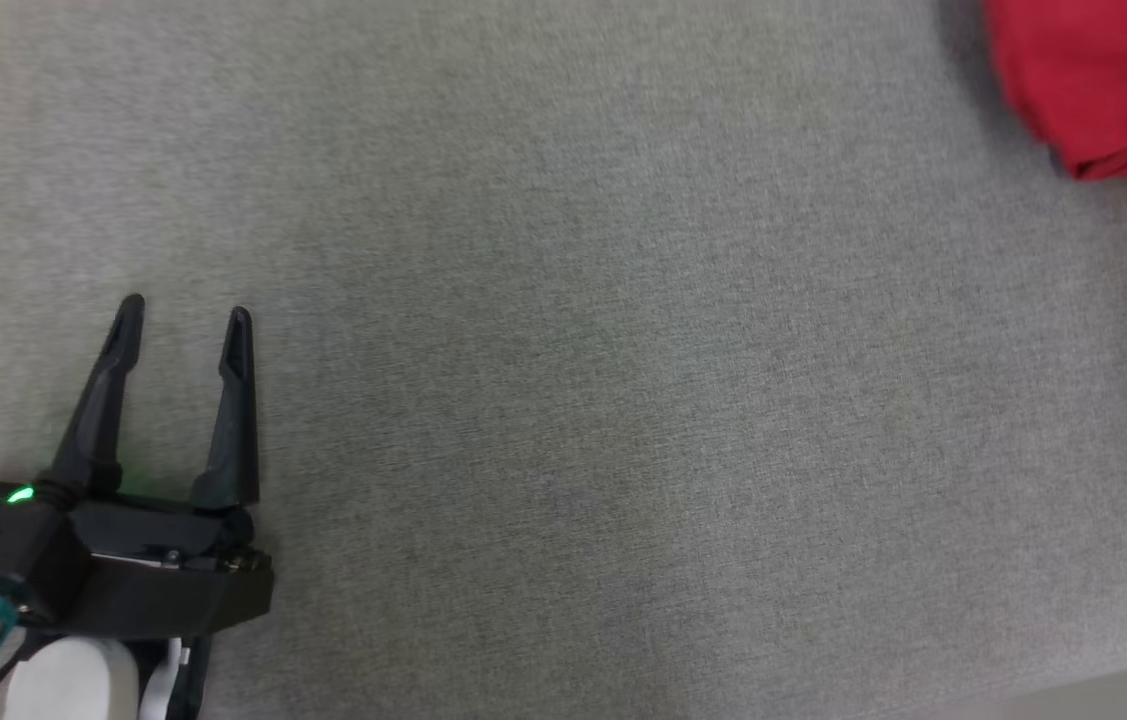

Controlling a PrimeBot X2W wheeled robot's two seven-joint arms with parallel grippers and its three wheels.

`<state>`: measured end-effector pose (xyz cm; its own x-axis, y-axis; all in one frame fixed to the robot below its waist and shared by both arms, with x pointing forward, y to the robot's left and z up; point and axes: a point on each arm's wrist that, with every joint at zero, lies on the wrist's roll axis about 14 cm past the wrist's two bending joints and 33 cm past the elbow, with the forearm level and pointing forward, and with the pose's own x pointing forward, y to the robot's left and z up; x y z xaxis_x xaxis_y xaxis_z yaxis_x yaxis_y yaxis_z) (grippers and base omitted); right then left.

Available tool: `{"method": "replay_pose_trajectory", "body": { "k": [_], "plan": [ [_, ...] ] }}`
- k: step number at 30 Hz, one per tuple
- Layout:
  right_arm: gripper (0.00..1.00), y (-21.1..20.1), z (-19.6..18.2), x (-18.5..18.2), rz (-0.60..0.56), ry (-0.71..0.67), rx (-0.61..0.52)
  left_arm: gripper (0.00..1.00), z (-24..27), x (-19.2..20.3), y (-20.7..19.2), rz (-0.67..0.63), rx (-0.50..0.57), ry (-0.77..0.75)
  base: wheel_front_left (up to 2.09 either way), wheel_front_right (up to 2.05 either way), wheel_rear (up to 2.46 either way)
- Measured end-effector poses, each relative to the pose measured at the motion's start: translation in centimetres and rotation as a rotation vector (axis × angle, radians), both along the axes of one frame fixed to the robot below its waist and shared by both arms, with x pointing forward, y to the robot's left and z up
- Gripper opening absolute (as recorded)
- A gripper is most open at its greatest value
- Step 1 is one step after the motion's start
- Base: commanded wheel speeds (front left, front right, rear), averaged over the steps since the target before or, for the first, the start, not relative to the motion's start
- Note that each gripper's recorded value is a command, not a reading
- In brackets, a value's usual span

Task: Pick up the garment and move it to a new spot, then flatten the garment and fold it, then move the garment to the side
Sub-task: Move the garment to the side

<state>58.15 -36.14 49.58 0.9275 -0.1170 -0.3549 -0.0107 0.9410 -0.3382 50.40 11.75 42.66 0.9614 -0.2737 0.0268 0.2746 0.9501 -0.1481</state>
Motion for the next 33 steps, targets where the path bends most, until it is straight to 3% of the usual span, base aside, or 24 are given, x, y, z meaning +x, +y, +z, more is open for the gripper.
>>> {"method": "replay_pose_trajectory", "body": {
  "k": [5,14,17,18,19,20,21,22,33],
  "plan": [
    [0.0,-4.0,-0.5,-0.5,-0.068,0.067,-0.098,1.0,-1.1,0.6,-0.9,-0.028,-0.015,0.003,0.0,0.0,0.0],
    [0.0,-7.5,-1.1,0.5,-0.115,0.127,-0.273,1.0,-1.8,0.7,-0.8,-0.036,-0.016,0.003,0.0,0.0,0.0],
    [0.0,-8.2,-1.5,0.7,-0.14,0.135,-0.278,1.0,-1.9,0.7,-0.6,-0.031,-0.016,0.005,0.0,0.0,0.0],
    [0.29,-8.1,-1.3,0.9,-0.137,0.121,-0.282,1.0,-1.9,0.7,-0.6,-0.029,-0.016,0.005,0.0,0.0,0.0],
    [0.38,-8.1,-1.2,1.1,-0.133,0.112,-0.287,1.0,-1.9,0.7,-0.5,-0.028,-0.017,0.006,0.0,0.0,0.0],
    [0.7,-7.8,-1.2,1.3,-0.119,0.105,-0.297,1.0,-2.0,0.7,-0.5,-0.027,-0.017,0.006,0.0,0.0,0.0],
    [0.94,-7.4,-1.3,1.5,-0.102,0.103,-0.311,1.0,-2.0,0.7,-0.5,-0.026,-0.018,0.007,0.0,0.0,0.0],
    [1.0,-7.3,-1.4,1.6,-0.099,0.101,-0.312,1.0,-2.0,0.7,-0.5,-0.024,-0.018,0.007,0.0,0.0,0.0],
    [1.0,-5.0,1.3,2.4,-0.063,-0.03,-0.254,1.0,-1.2,0.5,0.0,0.003,-0.021,0.008,0.0,0.0,0.0]
  ]
}}
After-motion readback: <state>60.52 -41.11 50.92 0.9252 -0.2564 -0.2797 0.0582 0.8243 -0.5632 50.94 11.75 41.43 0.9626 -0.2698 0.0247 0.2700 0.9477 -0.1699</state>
